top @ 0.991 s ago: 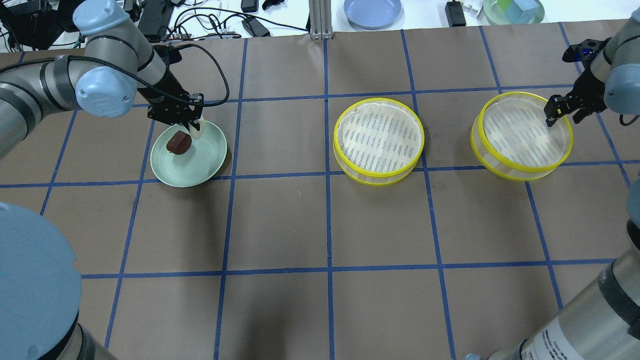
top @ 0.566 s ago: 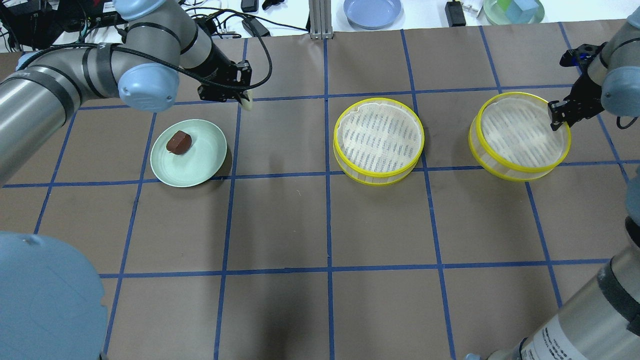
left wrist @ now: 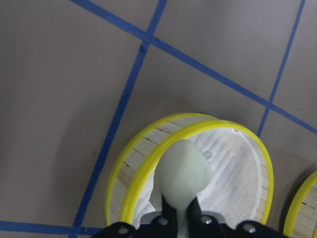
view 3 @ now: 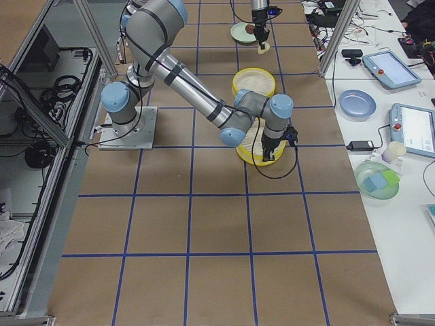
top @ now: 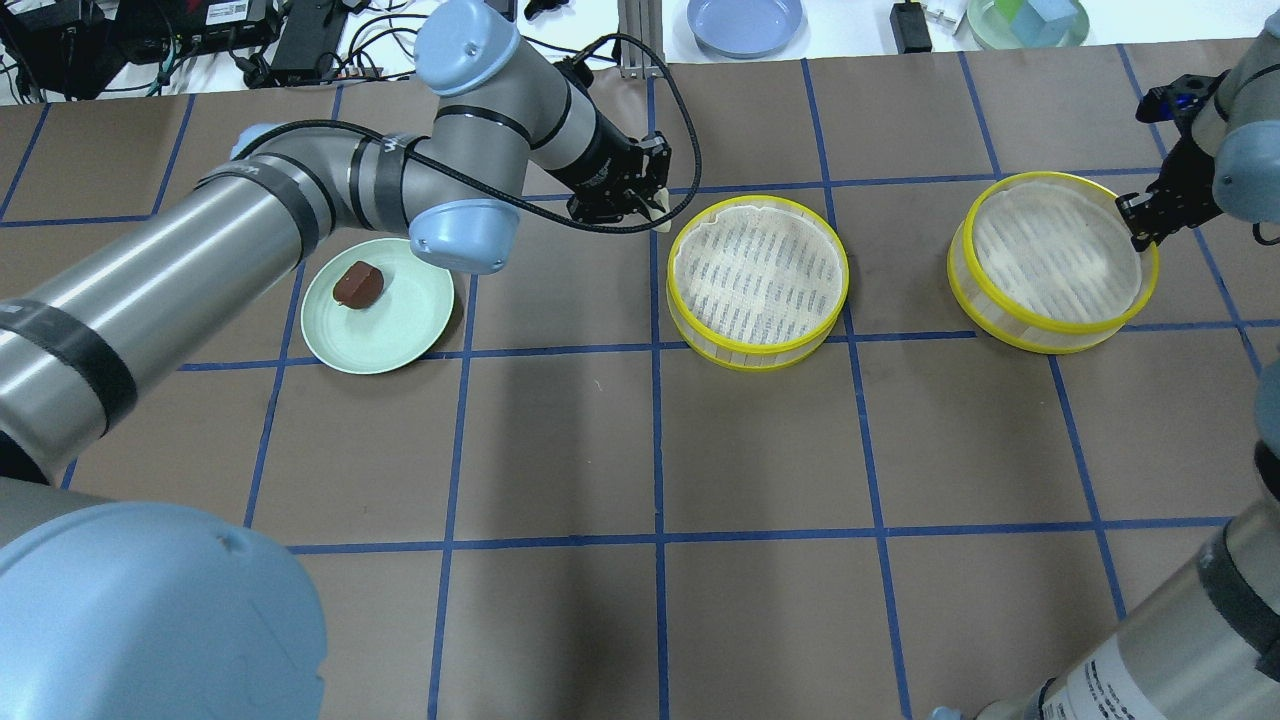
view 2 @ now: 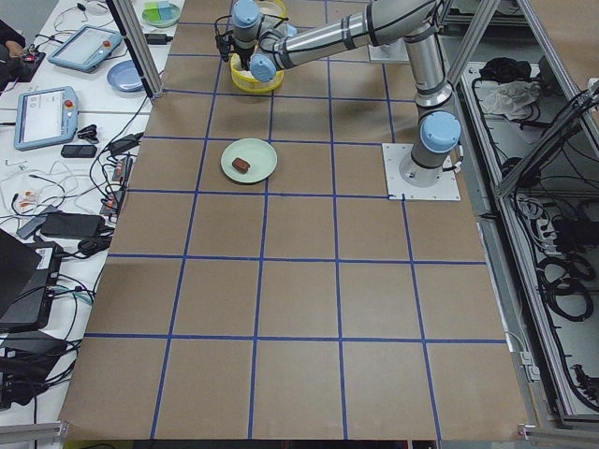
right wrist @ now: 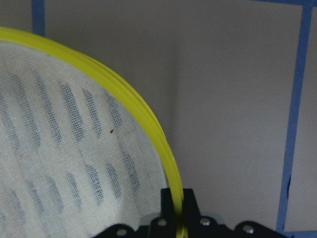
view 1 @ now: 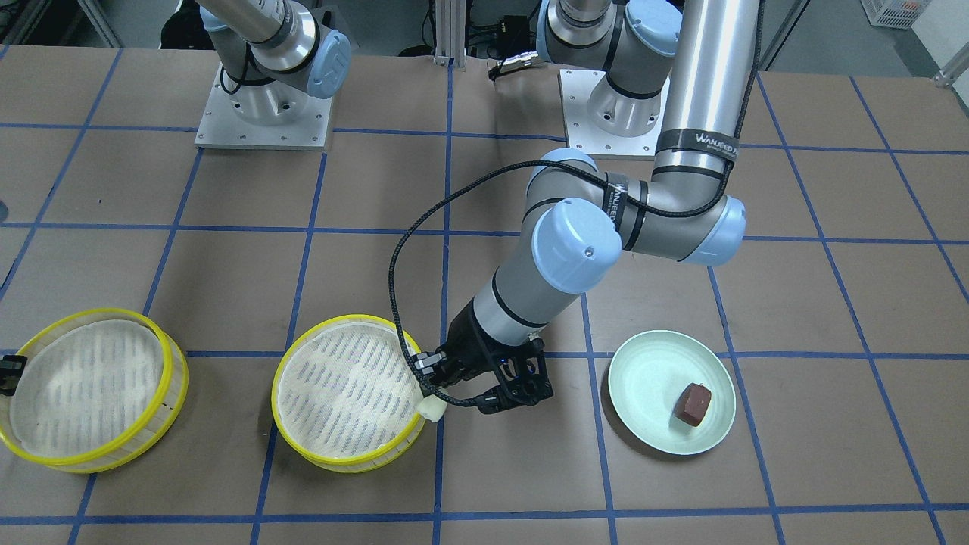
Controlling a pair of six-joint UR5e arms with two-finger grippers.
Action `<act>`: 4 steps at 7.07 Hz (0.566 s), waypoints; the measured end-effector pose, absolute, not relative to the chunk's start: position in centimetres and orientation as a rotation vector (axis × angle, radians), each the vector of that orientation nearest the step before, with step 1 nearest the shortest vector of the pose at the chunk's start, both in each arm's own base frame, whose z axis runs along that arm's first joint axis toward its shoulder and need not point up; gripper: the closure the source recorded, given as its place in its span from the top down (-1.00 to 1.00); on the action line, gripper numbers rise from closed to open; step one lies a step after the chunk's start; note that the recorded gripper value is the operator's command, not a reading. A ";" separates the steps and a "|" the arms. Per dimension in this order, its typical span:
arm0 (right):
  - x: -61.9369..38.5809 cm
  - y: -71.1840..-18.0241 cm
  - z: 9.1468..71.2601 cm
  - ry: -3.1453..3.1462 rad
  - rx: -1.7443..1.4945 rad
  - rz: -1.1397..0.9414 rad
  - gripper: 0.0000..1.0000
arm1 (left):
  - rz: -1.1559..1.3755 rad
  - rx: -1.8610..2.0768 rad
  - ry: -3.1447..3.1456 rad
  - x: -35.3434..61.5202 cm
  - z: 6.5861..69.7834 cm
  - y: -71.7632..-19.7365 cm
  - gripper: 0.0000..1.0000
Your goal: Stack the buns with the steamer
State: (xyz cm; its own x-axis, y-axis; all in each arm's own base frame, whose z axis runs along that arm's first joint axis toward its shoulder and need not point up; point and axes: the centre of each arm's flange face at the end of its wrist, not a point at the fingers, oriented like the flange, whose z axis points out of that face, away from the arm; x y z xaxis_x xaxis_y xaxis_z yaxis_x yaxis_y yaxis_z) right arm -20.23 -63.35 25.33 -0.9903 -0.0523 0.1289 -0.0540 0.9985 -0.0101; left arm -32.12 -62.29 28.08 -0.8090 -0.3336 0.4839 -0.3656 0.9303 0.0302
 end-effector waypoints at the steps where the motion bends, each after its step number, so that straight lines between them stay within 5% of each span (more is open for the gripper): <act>1: -20.0 -63.2 26.6 -3.002 0.080 0.041 -1.00 | 0.039 0.486 -2.572 -33.8 26.4 -61.9 0.41; 2: -19.5 -63.1 27.7 -3.001 0.081 0.054 -1.00 | -0.002 0.508 -2.560 -35.0 25.3 -61.4 0.81; 4: -19.0 -62.8 28.7 -3.005 0.081 0.052 -1.00 | -0.038 0.570 -2.545 -35.9 24.7 -61.1 0.98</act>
